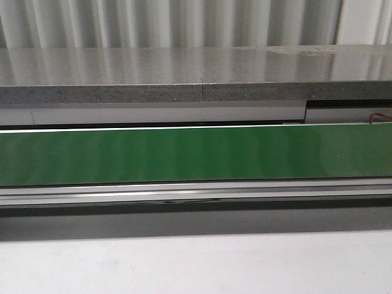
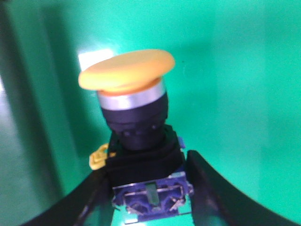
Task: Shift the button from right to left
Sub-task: 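Lift the button and carry it with the right gripper onto the belt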
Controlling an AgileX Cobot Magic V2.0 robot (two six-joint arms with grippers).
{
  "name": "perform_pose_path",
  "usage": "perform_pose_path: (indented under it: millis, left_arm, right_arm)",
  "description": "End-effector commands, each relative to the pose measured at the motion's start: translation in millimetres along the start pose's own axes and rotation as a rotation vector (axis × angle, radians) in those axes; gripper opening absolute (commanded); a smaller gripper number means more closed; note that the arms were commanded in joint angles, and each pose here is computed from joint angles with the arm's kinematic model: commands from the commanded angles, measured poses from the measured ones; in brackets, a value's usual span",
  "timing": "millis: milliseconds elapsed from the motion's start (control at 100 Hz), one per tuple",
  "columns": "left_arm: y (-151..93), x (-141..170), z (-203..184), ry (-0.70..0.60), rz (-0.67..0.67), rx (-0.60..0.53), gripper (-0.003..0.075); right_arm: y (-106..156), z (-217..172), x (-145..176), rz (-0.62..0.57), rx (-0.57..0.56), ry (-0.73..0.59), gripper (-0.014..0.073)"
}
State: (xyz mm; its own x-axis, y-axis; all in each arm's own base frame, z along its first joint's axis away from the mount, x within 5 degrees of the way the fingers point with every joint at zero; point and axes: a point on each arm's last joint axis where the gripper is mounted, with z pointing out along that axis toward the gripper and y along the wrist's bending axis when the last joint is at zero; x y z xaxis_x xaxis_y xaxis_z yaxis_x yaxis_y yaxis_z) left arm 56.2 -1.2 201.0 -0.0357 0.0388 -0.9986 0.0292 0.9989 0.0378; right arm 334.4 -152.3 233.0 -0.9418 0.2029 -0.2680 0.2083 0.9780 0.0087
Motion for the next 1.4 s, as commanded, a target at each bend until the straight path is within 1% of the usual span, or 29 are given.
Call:
perform_pose_path:
  millis: [0, 110, 260, 450, 520, 670, 770, 810, 880, 940, 1060, 1110, 1239, 1389]
  left_arm:
    - [-1, 5, -1, -0.069, -0.012, 0.004, -0.002]
    - [-1, 5, -1, -0.069, -0.012, 0.004, -0.002]
    - [-1, 5, -1, -0.069, -0.012, 0.004, -0.002]
    - [-1, 5, -1, -0.069, -0.012, 0.004, -0.002]
    - [-1, 5, -1, -0.069, -0.012, 0.004, -0.002]
    - [-1, 5, -1, -0.069, -0.012, 0.004, -0.002]
    - [-1, 5, -1, -0.069, -0.012, 0.004, -0.002]
    - [-1, 5, -1, -0.069, -0.012, 0.004, -0.002]
    - [-1, 5, -1, -0.069, -0.012, 0.004, -0.002]
    - [-1, 5, -1, -0.069, -0.012, 0.004, -0.002]
    - [-1, 5, -1, -0.069, -0.012, 0.004, -0.002]
    - [-1, 5, -1, -0.069, -0.012, 0.004, -0.002]
    - [-1, 5, -1, -0.069, -0.012, 0.004, -0.002]
    - [-1, 5, -1, -0.069, -0.012, 0.004, -0.002]
  right_arm:
    - [8, -41, -4, 0.028, 0.0, -0.106, 0.0246]
    - [21, -48, -1, 0.008, -0.024, -0.086, 0.0246]
    - [47, -48, 4, 0.012, -0.069, -0.001, 0.0246]
    - [87, -47, 1, -0.027, -0.112, 0.0, 0.0246]
    - [99, -44, 1, -0.042, -0.12, 0.003, 0.0246]
    - [107, -28, -1, -0.047, -0.127, 0.048, 0.0246]
    - [107, -26, -2, -0.036, -0.127, 0.04, 0.0258]
    - [107, -26, -3, -0.035, -0.127, 0.036, 0.0277]
    - [107, -26, -3, -0.035, -0.127, 0.036, 0.0337]
    - [108, -26, -3, -0.035, -0.128, 0.036, 0.0419]
    - [110, -28, -2, -0.052, -0.149, 0.03, 0.061]
    - [113, -34, -2, -0.068, -0.177, 0.015, 0.0659]
    - [128, -65, 5, -0.122, -0.265, -0.061, 0.0665]
    - [132, -98, 16, -0.161, -0.262, -0.127, 0.0665]
